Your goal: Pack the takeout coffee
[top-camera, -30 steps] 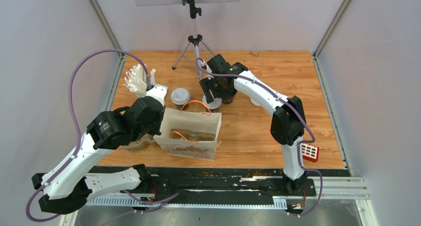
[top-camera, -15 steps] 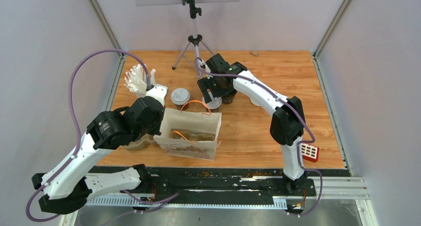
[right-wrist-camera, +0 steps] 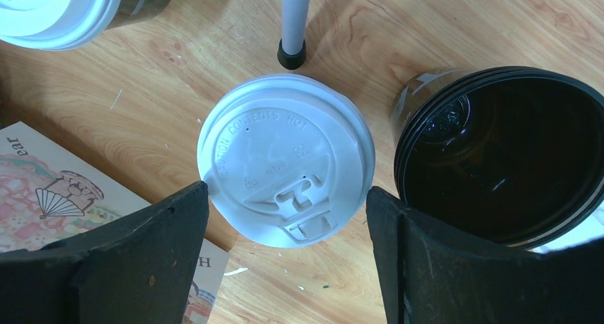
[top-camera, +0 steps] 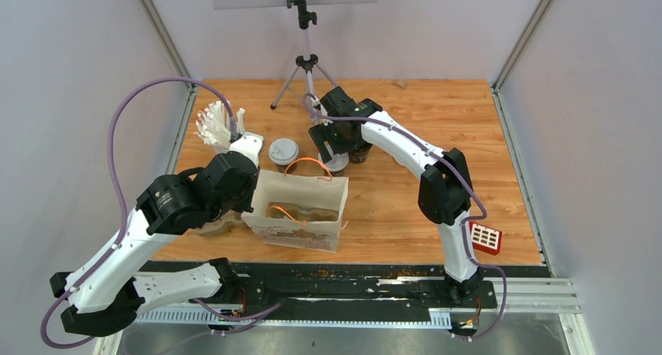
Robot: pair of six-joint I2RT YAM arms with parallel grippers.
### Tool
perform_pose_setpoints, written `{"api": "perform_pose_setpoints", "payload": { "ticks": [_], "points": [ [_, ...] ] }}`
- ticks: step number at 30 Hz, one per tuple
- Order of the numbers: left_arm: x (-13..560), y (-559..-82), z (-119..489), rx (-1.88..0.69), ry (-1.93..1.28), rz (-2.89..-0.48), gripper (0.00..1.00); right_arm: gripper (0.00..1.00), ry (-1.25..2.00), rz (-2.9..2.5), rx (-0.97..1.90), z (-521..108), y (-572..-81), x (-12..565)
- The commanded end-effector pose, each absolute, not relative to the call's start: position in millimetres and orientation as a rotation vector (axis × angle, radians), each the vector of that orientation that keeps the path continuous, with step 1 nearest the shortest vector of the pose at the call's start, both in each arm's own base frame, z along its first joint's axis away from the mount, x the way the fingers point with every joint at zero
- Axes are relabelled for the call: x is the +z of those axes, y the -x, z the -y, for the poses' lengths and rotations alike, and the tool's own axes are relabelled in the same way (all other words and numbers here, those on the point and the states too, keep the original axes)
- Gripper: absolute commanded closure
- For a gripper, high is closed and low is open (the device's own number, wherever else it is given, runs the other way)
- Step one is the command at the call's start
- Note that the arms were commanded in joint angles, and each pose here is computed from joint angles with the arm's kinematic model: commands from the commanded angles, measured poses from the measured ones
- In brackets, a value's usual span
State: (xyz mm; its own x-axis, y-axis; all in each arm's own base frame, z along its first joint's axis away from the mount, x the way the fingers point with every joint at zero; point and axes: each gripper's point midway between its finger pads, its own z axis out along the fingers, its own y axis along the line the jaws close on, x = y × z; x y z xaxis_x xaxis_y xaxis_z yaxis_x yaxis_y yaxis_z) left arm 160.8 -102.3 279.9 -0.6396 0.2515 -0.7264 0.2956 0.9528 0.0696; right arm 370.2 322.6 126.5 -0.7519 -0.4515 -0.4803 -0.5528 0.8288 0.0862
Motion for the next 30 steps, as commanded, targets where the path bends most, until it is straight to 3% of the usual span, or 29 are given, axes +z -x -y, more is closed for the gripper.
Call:
{"api": "perform_pose_setpoints", "payload": {
  "ticks": [1, 14, 30],
  "points": [
    [291, -165, 101, -0.087, -0.335, -2.251, 1.00, 0.19, 0.742, -2.488, 0.310, -332, -384, 140],
    [293, -165, 99, -0.086, -0.330, -2.243, 1.00, 0.34, 0.750, -2.493, 0.304, -330, -382, 137],
    [297, -165, 95, -0.083, -0.320, -2.221, 1.00, 0.36, 0.745, -2.521, 0.298, -303, -349, 159]
  ]
}}
